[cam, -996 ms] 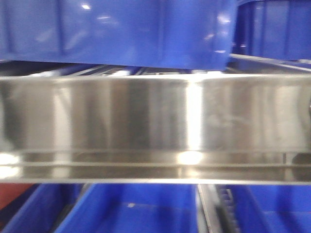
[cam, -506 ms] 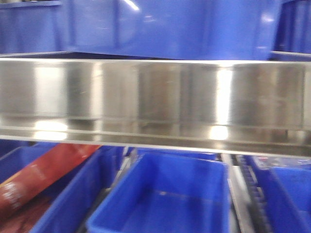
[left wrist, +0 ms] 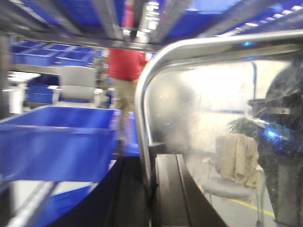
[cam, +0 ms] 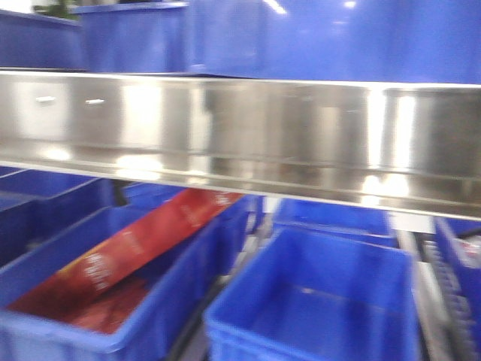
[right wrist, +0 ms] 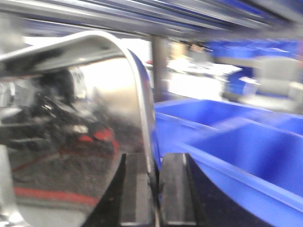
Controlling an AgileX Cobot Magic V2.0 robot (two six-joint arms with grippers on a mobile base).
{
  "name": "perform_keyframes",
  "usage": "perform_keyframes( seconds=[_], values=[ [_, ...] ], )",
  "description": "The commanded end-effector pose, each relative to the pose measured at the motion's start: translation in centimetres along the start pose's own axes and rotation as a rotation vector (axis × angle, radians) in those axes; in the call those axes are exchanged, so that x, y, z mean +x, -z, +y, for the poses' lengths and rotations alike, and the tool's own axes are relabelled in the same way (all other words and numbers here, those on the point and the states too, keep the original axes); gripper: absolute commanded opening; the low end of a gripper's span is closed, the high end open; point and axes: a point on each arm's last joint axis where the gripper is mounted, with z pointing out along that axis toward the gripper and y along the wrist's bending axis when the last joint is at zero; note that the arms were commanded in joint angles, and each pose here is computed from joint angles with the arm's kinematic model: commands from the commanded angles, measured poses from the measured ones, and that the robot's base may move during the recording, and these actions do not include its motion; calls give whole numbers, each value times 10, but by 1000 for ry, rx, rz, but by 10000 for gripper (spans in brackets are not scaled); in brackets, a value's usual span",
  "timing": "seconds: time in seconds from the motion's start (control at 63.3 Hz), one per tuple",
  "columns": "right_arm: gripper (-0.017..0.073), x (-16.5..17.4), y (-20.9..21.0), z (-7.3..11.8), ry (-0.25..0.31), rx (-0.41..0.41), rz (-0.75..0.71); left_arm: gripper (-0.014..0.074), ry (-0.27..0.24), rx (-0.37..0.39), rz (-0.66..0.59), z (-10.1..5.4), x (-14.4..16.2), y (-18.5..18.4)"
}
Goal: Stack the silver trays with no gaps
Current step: 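Drive the base to the other shelf while holding the tray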
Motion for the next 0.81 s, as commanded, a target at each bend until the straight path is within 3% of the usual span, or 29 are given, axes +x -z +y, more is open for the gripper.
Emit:
perform_keyframes(
  seconds=[0.0,0.253,0.79],
  values=[
    [-79,-10,4,25,-31,-247,-108,-16,-15,15,-1,-3,-1,1],
    [-79,-13,6,31,-32,-310,-139,-16,-15,15,-1,-3,-1,1],
    [-79,-13,6,31,-32,-313,-140,-16,-15,15,-1,-3,-1,1]
  ],
)
